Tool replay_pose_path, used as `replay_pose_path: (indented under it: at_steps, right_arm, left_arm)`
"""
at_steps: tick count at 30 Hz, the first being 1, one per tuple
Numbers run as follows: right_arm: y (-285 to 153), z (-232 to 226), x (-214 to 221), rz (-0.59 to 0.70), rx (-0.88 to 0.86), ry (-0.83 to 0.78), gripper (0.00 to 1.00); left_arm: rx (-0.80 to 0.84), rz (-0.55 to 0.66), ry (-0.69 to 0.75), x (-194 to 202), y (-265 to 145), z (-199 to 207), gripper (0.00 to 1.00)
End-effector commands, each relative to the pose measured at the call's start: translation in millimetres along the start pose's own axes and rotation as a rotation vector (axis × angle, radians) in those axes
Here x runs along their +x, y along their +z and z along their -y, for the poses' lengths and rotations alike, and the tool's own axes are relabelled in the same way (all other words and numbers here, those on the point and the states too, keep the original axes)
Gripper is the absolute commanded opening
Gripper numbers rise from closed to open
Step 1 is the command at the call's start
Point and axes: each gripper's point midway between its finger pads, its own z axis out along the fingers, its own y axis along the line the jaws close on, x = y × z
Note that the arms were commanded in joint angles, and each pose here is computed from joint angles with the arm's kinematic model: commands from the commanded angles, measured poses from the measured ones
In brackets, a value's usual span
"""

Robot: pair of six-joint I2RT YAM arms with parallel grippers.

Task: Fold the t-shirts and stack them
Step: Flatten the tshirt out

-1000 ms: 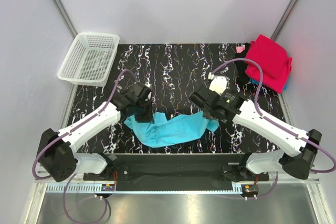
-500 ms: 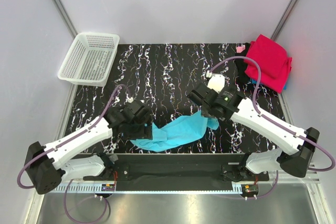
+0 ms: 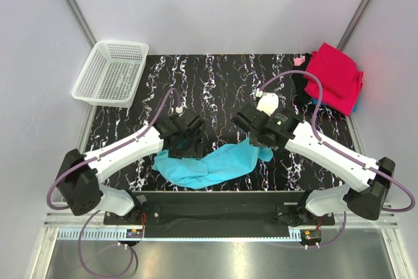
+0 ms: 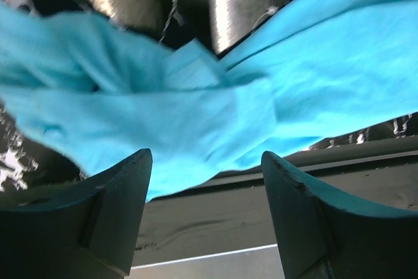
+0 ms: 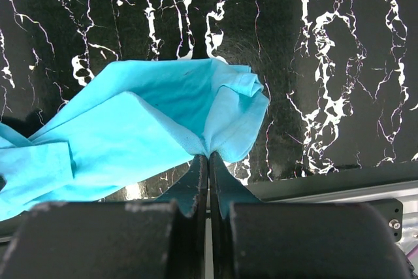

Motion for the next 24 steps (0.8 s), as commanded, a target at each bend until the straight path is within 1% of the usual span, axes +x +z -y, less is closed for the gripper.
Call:
replay_pose_path:
  at_steps: [1, 3, 4, 7, 8, 10, 11, 17, 24]
  right_arm:
    - [-2.7, 1.0, -4.4, 0.031, -0.01, 0.047, 0.0]
    - [0.7, 2.8, 2.0, 0.017, -0.002, 0.045, 0.0]
    - [4.1, 2.6, 7.1, 0.005, -0.001, 0.047, 0.0]
    - [9.0, 0.7, 16.2, -0.019, -0.008, 0.059, 0.0]
    - [13.0, 3.7, 22.3, -0.032, 0.003, 0.055, 0.0]
    - [17.2, 2.9, 28.8, -0.046, 0.005, 0.062, 0.0]
    - [19.5, 2.4, 31.2, -0.052, 0.008, 0.064, 0.0]
    - [29.8, 0.1, 44.5, -0.094, 0.027, 0.066, 0.0]
    - [26.0, 3.4, 41.1, -0.075, 0.017, 0.076, 0.0]
  left_arm:
    - [0.067, 0.041, 0.038, -21.8, 1.2, 25.8, 0.69]
    - [0.066, 0.009, 0.04, -19.1, 11.9, 30.3, 0.66]
    - [0.076, -0.002, 0.039, -17.7, 15.9, 33.8, 0.61]
    - [0.074, -0.039, 0.047, -11.2, 32.1, 39.8, 0.55]
    - [0.075, -0.049, 0.049, -9.0, 35.4, 41.9, 0.49]
    - [0.079, -0.071, 0.057, -3.7, 44.2, 48.0, 0.47]
    - [0.086, -0.075, 0.059, -2.8, 45.4, 51.1, 0.43]
    - [0.095, -0.082, 0.081, -3.2, 52.9, 66.5, 0.42]
    - [0.071, -0.083, 0.098, -8.9, 62.8, 70.4, 0.42]
